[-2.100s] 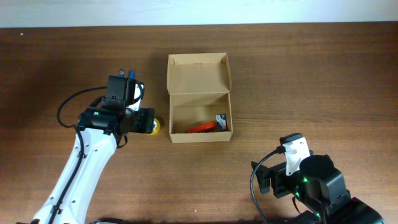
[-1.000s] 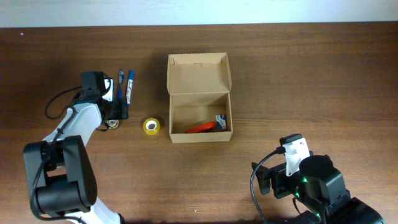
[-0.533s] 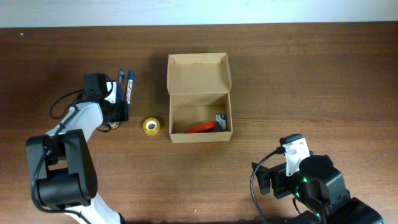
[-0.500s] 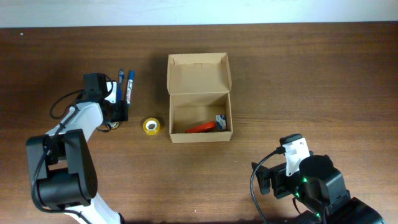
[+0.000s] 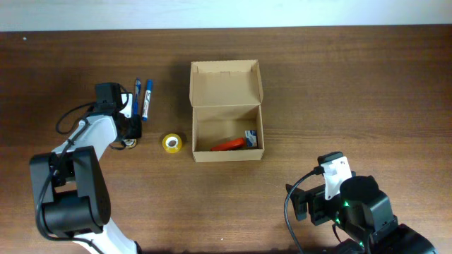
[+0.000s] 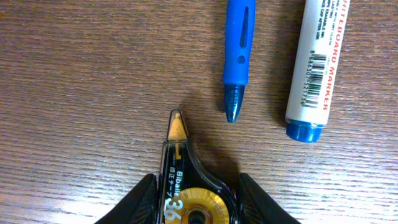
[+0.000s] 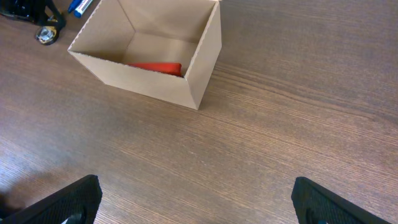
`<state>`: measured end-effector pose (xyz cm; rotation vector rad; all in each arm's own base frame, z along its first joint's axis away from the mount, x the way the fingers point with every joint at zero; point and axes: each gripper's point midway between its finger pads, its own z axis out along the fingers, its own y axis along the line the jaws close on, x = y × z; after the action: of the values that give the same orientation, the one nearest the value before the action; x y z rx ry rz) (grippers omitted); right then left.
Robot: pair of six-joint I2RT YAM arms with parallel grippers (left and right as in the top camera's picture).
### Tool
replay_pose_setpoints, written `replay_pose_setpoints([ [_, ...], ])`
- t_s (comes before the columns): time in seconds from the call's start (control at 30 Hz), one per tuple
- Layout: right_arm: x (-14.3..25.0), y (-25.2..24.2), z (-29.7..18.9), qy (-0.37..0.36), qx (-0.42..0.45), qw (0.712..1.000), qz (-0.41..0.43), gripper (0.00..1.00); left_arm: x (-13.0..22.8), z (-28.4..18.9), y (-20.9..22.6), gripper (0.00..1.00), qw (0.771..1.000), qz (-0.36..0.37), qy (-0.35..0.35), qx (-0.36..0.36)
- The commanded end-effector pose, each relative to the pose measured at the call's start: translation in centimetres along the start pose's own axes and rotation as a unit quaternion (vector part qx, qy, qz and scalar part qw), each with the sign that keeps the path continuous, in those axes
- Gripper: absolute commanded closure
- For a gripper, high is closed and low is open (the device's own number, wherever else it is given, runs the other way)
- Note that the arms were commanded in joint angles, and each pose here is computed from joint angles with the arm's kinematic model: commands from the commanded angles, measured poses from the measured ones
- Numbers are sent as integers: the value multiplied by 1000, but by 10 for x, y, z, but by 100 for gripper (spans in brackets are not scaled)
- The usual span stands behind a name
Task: Pack container
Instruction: 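Move the left gripper over the correction tape and grasp it, then carry the correction tape into the box and release it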
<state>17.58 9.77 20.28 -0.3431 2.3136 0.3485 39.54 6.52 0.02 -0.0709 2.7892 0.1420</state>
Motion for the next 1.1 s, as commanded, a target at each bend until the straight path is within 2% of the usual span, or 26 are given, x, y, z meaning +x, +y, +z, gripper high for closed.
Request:
replay_pose_setpoints([
  [0.0,0,0,-1,-2,2,1000,-4,1,23,14,5,78,999,8,42,-17],
  [0.23,0,0,-1,-2,2,1000,-4,1,8,-5,7,94,998,4,57,-15],
  [0.47,0,0,-1,-2,2,1000,-4,1,-31,-37,12,94,1000,-2,21,-18],
  [0.63,0,0,-1,-2,2,1000,-4,1,-56,-80,-4,94,1000,8,-18,-12],
  [0.8,0,0,-1,-2,2,1000,-4,1,-76,-142,-60,94,996,43,-75,18],
  [0.87,0,0,-1,-2,2,1000,-4,1,-79,-168,-96,94,992,60,-98,43],
  [1.07,0,0,-1,-2,2,1000,-4,1,-63,-202,-197,94,973,155,-124,116],
])
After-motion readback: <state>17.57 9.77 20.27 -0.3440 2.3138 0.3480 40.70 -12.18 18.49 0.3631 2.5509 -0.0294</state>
